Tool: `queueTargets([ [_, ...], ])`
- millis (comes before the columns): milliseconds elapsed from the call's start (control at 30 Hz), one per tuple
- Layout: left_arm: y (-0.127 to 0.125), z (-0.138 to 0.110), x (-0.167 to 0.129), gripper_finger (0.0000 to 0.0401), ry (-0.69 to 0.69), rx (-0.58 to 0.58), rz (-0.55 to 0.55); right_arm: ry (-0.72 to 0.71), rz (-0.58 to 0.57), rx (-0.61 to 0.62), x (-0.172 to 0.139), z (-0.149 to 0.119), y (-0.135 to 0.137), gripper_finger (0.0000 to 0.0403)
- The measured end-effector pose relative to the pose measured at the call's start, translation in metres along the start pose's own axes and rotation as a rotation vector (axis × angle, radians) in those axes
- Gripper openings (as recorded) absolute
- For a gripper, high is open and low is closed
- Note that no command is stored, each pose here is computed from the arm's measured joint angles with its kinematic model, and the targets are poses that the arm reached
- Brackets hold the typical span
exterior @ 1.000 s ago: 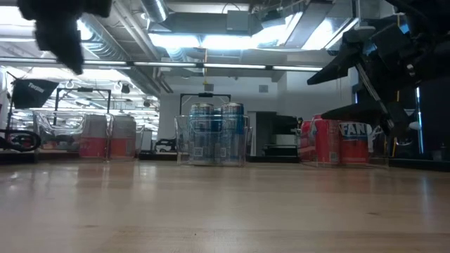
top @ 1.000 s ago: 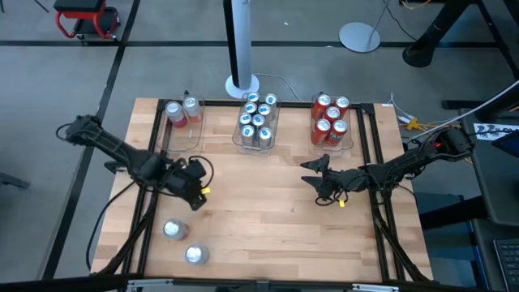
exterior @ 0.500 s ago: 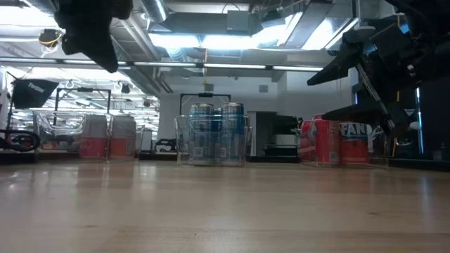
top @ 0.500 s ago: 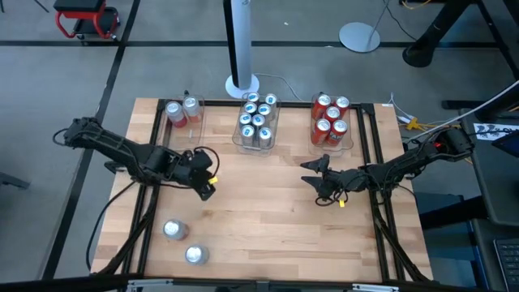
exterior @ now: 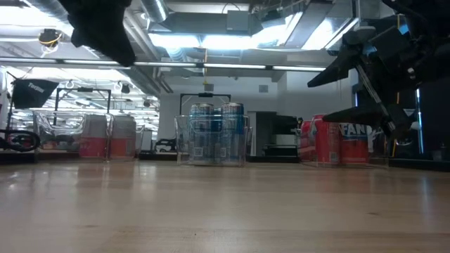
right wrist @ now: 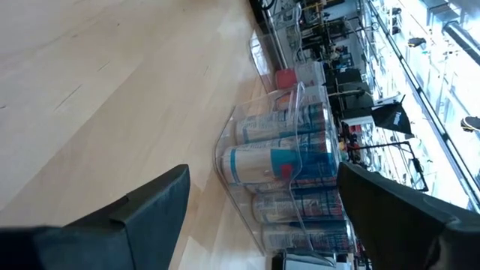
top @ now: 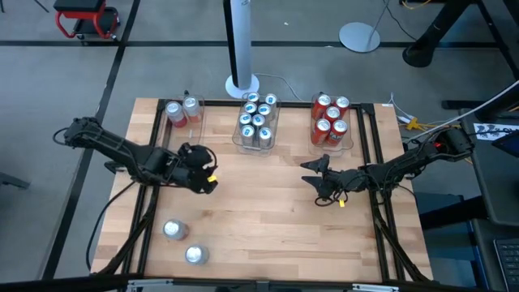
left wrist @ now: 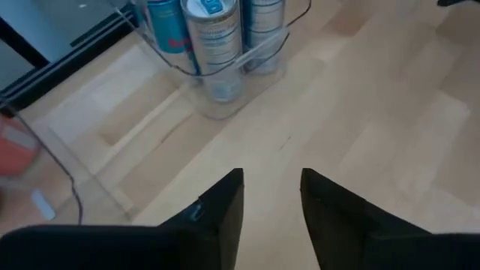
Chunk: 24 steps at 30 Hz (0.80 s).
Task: Sort soda cans
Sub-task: Put the pink-white soda can into the left transparent bin
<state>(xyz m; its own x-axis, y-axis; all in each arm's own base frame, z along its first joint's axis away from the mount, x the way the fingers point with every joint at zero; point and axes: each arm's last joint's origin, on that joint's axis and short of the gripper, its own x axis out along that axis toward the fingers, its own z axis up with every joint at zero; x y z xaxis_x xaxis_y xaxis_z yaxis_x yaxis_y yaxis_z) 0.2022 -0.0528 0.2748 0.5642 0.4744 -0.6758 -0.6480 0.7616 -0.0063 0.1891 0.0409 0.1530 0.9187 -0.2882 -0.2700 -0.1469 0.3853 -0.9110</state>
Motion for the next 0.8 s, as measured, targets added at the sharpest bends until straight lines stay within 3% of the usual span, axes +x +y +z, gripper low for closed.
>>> queueTargets([
  [433, 0.002, -0.003, 0.000, 0.0195, 0.039, 0.003, 0.003, -0.003, 0.005, -0.002, 0.000, 0.000, 0.000, 0.0335],
  [600, 0.001, -0.003, -0.001, 0.0271, 0.054, -0.001, -0.015, -0.024, -0.018, 0.030, 0.000, 0.002, -0.002, 0.0335],
  [800, -0.001, -0.004, -0.001, 0.0378, 0.087, 0.032, -0.063, -0.165, -0.032, 0.037, 0.000, 0.011, -0.012, 0.0335],
])
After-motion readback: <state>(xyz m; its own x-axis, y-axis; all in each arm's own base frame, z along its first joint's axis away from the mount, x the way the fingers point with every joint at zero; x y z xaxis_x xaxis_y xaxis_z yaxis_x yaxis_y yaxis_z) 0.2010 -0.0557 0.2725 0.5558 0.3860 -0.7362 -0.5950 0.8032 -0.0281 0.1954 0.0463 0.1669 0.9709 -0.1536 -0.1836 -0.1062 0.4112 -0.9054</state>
